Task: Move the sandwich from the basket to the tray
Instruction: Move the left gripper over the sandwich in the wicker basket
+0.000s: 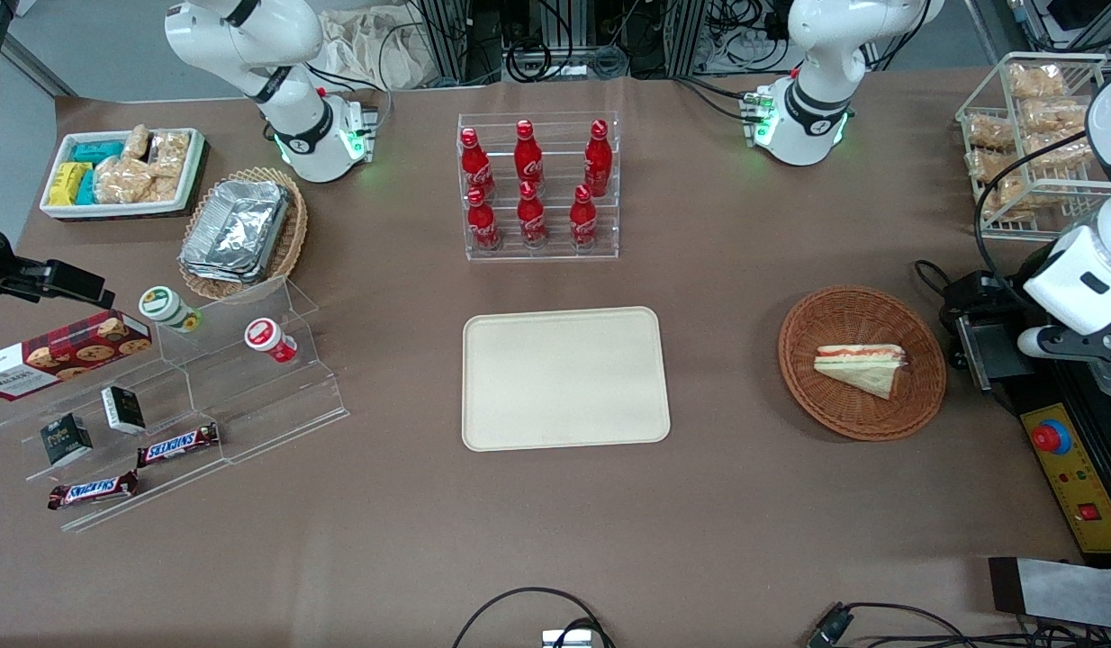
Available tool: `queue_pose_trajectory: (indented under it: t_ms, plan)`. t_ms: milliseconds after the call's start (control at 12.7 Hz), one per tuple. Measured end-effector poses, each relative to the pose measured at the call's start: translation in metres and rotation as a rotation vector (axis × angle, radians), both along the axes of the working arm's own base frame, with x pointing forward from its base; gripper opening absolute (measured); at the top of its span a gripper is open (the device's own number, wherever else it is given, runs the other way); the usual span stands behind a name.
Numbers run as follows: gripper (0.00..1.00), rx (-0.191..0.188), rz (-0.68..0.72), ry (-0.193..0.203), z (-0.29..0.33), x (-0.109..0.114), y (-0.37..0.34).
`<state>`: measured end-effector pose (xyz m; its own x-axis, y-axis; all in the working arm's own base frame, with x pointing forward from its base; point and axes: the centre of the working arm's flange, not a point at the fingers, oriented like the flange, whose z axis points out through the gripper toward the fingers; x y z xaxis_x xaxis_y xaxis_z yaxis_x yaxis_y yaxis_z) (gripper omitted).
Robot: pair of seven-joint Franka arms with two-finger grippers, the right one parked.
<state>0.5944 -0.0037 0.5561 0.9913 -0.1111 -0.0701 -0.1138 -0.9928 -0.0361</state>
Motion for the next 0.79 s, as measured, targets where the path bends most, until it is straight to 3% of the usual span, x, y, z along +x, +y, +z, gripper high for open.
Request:
queue_pose_trajectory:
  t_ms: [395, 553, 789]
  plan:
    - [1.0, -0.002, 0.0, 0.006, -0.003, 0.002, 0.001]
    - [1.0, -0.002, 0.01, 0.026, -0.008, 0.002, 0.001]
    - [1.0, -0.02, 0.196, 0.073, -0.03, 0.001, 0.007]
